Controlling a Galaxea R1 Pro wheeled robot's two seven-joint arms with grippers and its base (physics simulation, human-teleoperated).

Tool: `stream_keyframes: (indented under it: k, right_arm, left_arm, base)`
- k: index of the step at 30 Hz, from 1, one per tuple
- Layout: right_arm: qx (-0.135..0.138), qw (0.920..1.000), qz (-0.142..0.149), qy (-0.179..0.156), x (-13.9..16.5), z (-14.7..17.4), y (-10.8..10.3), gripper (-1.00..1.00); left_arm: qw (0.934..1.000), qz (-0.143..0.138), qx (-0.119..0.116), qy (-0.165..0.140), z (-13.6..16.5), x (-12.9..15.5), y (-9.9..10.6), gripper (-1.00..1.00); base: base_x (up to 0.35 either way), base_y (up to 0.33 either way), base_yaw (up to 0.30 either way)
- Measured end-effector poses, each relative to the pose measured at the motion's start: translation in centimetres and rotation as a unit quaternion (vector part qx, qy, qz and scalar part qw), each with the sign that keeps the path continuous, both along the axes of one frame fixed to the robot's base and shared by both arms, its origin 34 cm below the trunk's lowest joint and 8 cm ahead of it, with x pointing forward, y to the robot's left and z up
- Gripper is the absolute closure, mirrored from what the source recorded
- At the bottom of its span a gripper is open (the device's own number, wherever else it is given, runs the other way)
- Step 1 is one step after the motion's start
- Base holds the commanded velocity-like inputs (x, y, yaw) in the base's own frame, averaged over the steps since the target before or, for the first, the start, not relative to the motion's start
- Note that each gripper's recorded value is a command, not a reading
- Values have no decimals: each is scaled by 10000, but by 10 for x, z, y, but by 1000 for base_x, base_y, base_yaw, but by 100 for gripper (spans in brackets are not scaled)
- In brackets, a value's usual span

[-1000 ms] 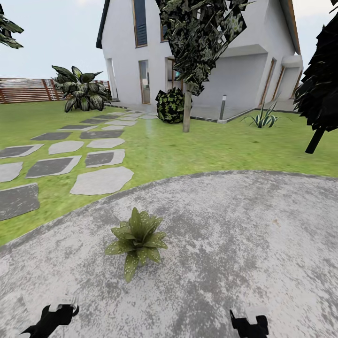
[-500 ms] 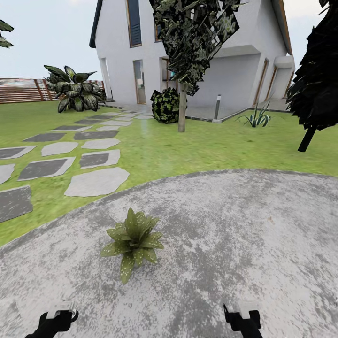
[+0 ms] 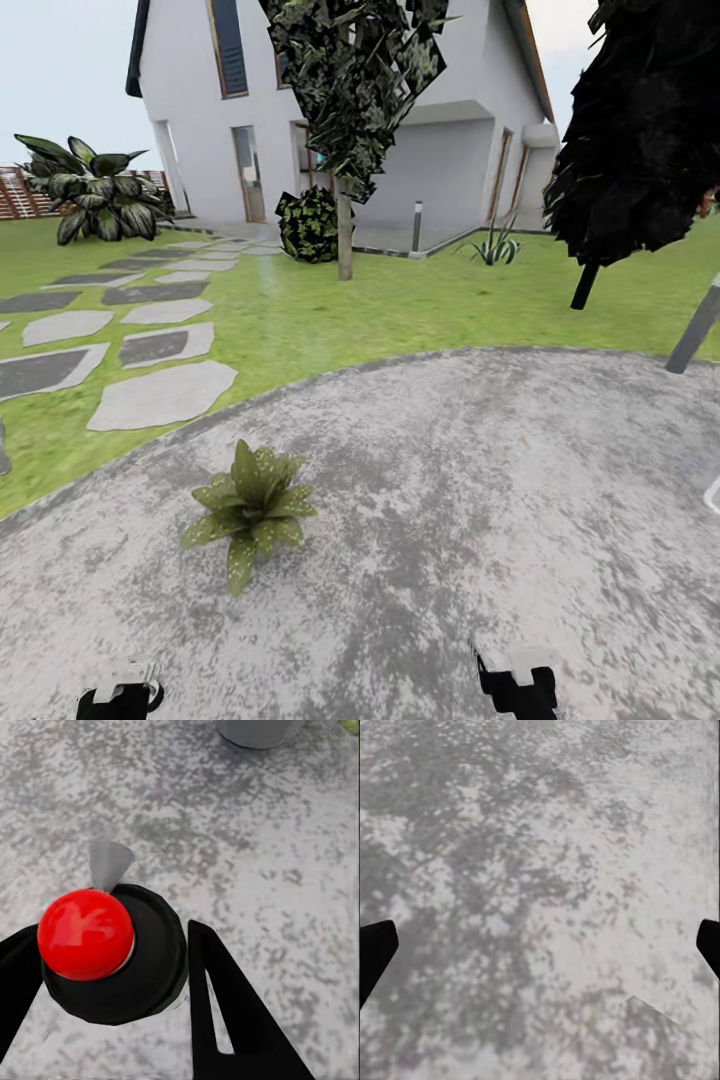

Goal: Pick up the pesticide atomizer in the garden and spray insectifuge to fully cover both potted plants in the garden.

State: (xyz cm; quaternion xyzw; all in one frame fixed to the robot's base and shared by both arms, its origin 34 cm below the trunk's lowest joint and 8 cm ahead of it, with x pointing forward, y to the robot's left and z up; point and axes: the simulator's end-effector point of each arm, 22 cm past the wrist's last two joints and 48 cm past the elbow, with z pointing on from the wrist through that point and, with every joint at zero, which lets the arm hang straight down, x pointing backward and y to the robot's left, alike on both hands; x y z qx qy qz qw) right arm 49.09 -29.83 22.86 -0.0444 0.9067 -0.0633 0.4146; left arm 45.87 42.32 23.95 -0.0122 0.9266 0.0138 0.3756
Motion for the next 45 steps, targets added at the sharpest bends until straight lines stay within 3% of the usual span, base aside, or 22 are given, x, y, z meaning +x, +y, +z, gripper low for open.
stream_keyframes:
  k: [18, 29, 35, 45]
  right_arm:
    - [0, 10000, 1, -3, 0, 0, 0, -100]
    - [-4, 10000, -19, 8, 4, 23, -2, -100]
    - [-20, 9996, -290, 71, 0, 34, -20, -100]
    - [35, 9992, -397, 102, 1, 54, -20, -100]
  left_arm:
    - [10000, 13, -49, 45, -3, -3, -3, 100]
    - [10000, 21, -61, 40, 20, 3, -4, 100]
    - [10000, 15, -64, 46, 33, 6, -5, 100]
    - [9994, 9, -282, 222, 42, -3, -22, 100]
  base:
    - [-84, 0, -267]
    - [0, 0, -273]
    - [0, 0, -294]
    - [0, 0, -300]
